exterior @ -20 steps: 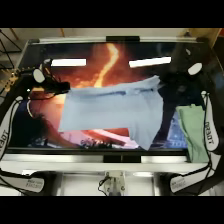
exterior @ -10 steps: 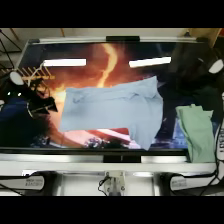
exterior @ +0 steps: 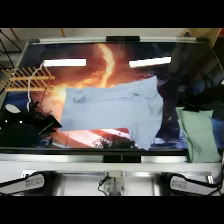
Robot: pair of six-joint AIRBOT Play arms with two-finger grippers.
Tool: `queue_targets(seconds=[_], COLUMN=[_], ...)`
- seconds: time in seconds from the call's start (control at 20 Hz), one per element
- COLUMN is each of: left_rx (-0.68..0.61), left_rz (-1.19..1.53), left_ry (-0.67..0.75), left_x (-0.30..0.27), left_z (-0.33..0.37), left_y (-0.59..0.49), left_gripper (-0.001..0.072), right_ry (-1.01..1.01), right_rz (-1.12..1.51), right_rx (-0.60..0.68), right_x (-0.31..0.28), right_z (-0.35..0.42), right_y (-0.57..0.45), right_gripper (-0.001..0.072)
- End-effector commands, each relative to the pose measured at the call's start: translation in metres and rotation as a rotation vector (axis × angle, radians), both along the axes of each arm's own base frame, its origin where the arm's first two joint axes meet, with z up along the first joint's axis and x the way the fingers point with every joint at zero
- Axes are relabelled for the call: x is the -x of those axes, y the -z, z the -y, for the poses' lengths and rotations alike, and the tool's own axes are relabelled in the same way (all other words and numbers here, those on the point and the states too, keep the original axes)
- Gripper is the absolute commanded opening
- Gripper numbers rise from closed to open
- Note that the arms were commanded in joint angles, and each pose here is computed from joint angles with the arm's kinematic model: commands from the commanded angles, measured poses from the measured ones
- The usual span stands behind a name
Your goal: Fold the shirts.
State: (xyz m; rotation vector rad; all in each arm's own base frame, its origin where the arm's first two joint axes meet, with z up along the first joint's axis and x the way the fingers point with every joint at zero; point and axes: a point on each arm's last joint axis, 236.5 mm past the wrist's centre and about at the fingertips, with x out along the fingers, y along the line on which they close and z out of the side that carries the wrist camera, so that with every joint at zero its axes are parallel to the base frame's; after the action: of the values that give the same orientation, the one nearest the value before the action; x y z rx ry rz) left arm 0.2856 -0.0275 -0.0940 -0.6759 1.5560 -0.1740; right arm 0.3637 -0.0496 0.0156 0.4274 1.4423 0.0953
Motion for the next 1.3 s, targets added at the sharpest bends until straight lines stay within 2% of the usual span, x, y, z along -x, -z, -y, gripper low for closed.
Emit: queue_targets(seconds=[0.0,0.05,0.1,0.15,0.3,0.35,0.6,0.95,1.1,1.15,1.2,1.25], left_rx=[0.043,0.042,0.043,0.039,0.040,0.045,0.059,0.054,0.057,0.057,0.057,0.055], left_rz=[0.056,0.069,0.082,0.082,0.070,0.065,0.083,0.142,0.146,0.149,0.150,0.156], left_ry=[-0.032,-0.041,-0.048,-0.058,-0.055,-0.051,-0.009,0.029,0.045,0.049,0.051,0.055], left_x=[-0.013,-0.018,-0.023,-0.025,-0.024,-0.022,-0.018,-0.018,-0.017,-0.017,-0.017,-0.018], left_z=[0.015,0.018,0.022,0.024,0.032,0.032,0.036,0.038,0.039,0.039,0.039,0.038], left_y=[0.010,0.012,0.013,0.014,0.015,0.014,0.002,-0.016,-0.017,-0.017,-0.017,-0.018], left_gripper=[0.0552,0.0523,0.0458,0.0303,0.0077,0.0039,0.0038,0.0038,0.0038,0.0038,0.0038,0.0038], right_ry=[0.001,0.000,0.000,0.000,-0.001,-0.007,-0.167,-0.050,-0.001,0.003,0.016,0.041], right_rz=[-0.001,-0.001,-0.002,-0.003,-0.010,-0.022,-0.123,-0.114,-0.094,-0.107,-0.119,-0.118], right_rx=[-0.013,-0.013,-0.013,-0.013,-0.012,-0.020,-0.033,-0.034,-0.089,-0.100,-0.101,-0.102], right_x=[0.003,0.003,0.003,0.004,0.005,0.009,0.046,0.029,0.017,0.018,0.019,0.017], right_z=[-0.003,-0.003,-0.003,-0.003,-0.003,-0.005,-0.064,-0.068,-0.080,-0.082,-0.082,-0.081], right_y=[0.000,0.000,0.000,0.000,0.002,0.007,0.077,0.124,0.129,0.133,0.136,0.135], right_gripper=[0.0485,0.0485,0.0485,0.0485,0.0484,0.0485,0.0485,0.0485,0.0483,0.0425,0.0188,0.0071])
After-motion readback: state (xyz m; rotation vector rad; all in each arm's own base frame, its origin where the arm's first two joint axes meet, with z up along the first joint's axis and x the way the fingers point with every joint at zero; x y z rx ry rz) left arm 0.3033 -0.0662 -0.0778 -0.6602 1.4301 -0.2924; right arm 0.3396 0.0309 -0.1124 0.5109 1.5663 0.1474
